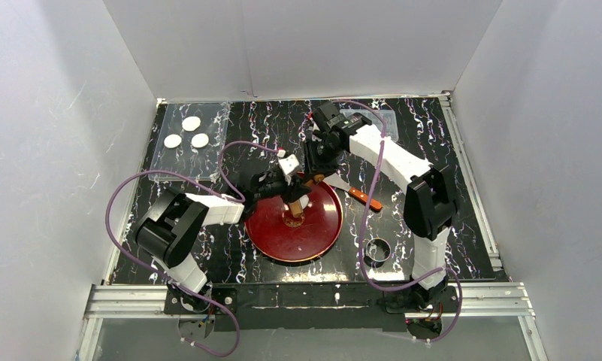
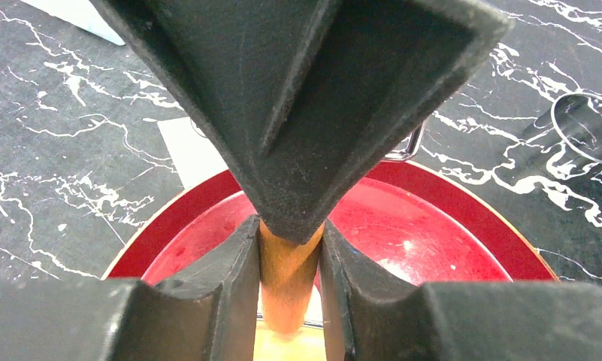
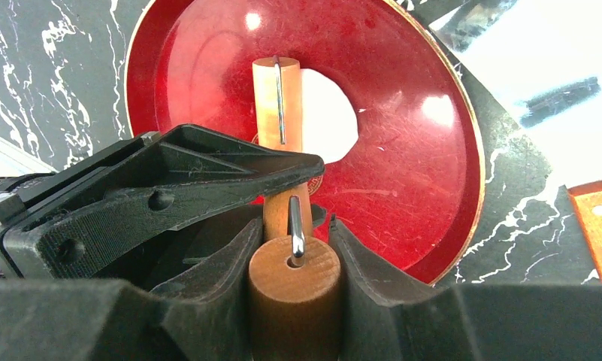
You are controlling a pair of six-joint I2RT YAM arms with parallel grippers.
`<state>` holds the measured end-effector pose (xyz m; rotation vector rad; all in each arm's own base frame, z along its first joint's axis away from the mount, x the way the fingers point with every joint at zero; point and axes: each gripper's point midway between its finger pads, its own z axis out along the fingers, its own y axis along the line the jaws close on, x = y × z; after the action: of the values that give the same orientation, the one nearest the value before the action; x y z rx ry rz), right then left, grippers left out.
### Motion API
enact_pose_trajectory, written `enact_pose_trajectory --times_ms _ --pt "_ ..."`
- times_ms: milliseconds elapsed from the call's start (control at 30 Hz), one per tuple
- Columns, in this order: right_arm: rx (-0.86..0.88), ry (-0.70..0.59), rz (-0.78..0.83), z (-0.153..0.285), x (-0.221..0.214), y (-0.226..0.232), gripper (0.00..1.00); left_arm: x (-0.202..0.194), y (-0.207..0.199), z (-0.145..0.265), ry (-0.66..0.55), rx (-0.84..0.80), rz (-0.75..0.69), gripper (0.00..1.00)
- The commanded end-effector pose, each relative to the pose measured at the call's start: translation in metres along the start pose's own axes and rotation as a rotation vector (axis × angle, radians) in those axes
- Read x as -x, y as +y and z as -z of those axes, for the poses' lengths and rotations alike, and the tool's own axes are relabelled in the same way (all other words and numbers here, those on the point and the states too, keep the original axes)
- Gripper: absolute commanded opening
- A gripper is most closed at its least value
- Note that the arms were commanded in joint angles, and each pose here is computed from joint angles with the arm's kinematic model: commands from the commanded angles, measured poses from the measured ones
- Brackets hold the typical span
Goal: Roll out the dumpling wrappers from the dough
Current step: Flatten out the dough on the work surface.
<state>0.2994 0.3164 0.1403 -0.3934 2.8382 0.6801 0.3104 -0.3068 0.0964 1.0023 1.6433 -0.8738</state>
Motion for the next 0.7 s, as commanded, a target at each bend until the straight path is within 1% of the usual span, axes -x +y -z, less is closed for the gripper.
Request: enact_pose_trajectory --times_ms 0,133,300,433,533,667 --pt "-0.038 0.055 0.022 -0.009 -0.029 -0.003 0.01 -0.070 -0.011 0.014 0.197 0.036 0.140 0.00" --pt "-0.055 0.078 0.011 -0.021 -0.036 -0.011 0.01 -0.075 -0.013 0.017 0.209 0.041 0.154 0.00" --pt "-0.031 0.090 -0.002 -0.031 -0.040 -0.011 0.01 -0.082 -0.015 0.022 0.223 0.053 0.167 0.00" --pt "-0.011 0.093 0.000 -0.033 -0.039 -0.008 0.01 -0.081 -0.013 0.026 0.225 0.071 0.145 0.00" --pt "0.005 0.077 0.021 -0.025 -0.030 0.001 0.01 -0.058 -0.013 0.025 0.197 0.054 0.112 0.00" --pt "0.112 0.014 0.074 0.005 -0.005 0.035 0.01 -0.010 -0.011 0.027 0.173 0.034 0.055 0.00"
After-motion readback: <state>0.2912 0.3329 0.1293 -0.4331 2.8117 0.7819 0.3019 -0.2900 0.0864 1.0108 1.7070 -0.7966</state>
